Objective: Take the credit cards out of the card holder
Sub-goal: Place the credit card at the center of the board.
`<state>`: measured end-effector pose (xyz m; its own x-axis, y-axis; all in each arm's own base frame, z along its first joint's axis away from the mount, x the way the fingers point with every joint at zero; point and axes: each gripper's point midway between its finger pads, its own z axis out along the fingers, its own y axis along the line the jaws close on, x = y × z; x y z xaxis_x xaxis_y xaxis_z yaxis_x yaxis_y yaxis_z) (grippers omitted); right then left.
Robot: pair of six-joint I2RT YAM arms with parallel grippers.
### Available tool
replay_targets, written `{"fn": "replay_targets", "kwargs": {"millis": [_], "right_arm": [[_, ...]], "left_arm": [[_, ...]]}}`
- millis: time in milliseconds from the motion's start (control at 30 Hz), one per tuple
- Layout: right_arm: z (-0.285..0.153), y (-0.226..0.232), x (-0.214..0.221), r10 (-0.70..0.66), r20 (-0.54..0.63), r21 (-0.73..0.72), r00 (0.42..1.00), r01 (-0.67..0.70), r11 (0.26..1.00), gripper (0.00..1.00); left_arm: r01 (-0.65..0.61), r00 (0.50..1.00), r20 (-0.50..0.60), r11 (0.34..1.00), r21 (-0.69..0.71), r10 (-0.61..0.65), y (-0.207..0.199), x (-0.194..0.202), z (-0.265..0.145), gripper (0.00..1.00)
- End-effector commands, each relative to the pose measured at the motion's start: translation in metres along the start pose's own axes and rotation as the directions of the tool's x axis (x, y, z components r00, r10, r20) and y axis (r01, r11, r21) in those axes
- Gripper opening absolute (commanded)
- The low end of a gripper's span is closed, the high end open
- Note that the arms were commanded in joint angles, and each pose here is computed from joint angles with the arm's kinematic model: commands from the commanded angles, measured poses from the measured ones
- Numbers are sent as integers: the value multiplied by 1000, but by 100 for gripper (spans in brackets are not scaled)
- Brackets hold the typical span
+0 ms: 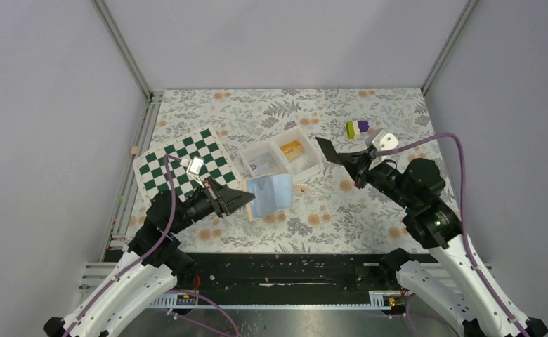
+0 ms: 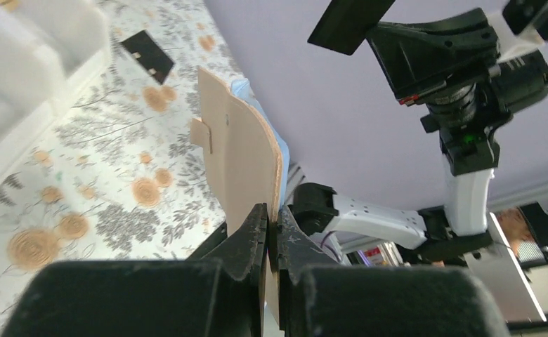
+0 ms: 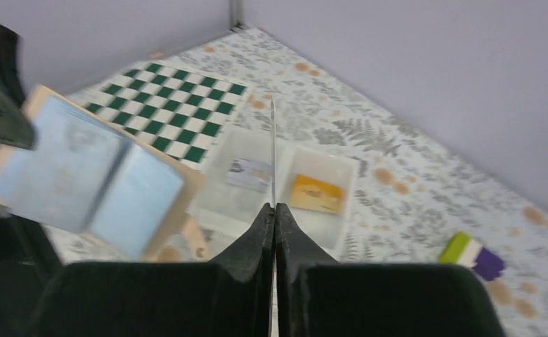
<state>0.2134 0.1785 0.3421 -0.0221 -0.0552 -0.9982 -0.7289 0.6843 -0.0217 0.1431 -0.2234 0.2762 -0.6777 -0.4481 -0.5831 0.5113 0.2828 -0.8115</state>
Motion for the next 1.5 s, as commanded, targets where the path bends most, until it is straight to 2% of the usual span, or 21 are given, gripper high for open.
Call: {"fn": "replay_targets", "kwargs": {"millis": [0, 100, 200, 300, 367, 533, 733, 800, 933, 1133, 1267, 1367, 1433, 1467], "right_arm": [[13, -29, 0, -391, 146, 124, 909, 376, 918, 0], [8, -25, -3, -534, 245, 176, 809, 505, 845, 0], [7, -27, -2, -670, 200, 254, 714, 623, 740, 0], [14, -19, 4, -857, 94, 334, 506, 795, 506, 0], [17, -16, 7, -934, 31, 377, 357, 861, 341, 0], [23, 1, 18, -979, -22, 338, 204, 923, 185, 0], [32, 33, 31, -998, -28, 191, -48, 980, -52, 0], [34, 40, 34, -996, -20, 160, -90, 983, -92, 0], [39, 44, 40, -994, -14, 133, -111, 985, -112, 0], [41, 43, 42, -996, -26, 135, -90, 987, -93, 0], [44, 37, 41, -998, -62, 148, -29, 988, -38, 0], [49, 16, 33, -979, -191, 172, 65, 985, 32, 0], [53, 7, 34, -967, -246, 178, 67, 984, 23, 0], [55, 5, 34, -964, -250, 182, 88, 982, 43, 0]], "left_arm": [[-65, 991, 111, 993, -96, 76, -6, -33, -10, 0], [-95, 984, 127, 972, -215, 124, 3, -43, -23, 0], [-116, 981, 124, 964, -241, 150, 2, -46, -28, 0], [-127, 980, 122, 963, -239, 159, -2, -48, -29, 0], [-133, 978, 129, 964, -231, 166, -4, -49, -29, 0], [-154, 974, 130, 964, -217, 185, -9, -51, -31, 0], [-162, 974, 114, 954, -253, 196, -5, -53, -31, 0], [-171, 973, 107, 953, -251, 203, -8, -55, -29, 0], [-193, 969, 100, 948, -254, 225, -11, -59, -28, 0], [-203, 968, 95, 947, -250, 233, -10, -58, -25, 0], [-201, 967, 105, 947, -250, 233, -9, -58, -28, 0], [-204, 965, 112, 946, -250, 238, -10, -59, -30, 0], [-205, 964, 114, 946, -251, 239, -10, -58, -32, 0], [-205, 964, 115, 946, -251, 240, -10, -58, -33, 0]]}}
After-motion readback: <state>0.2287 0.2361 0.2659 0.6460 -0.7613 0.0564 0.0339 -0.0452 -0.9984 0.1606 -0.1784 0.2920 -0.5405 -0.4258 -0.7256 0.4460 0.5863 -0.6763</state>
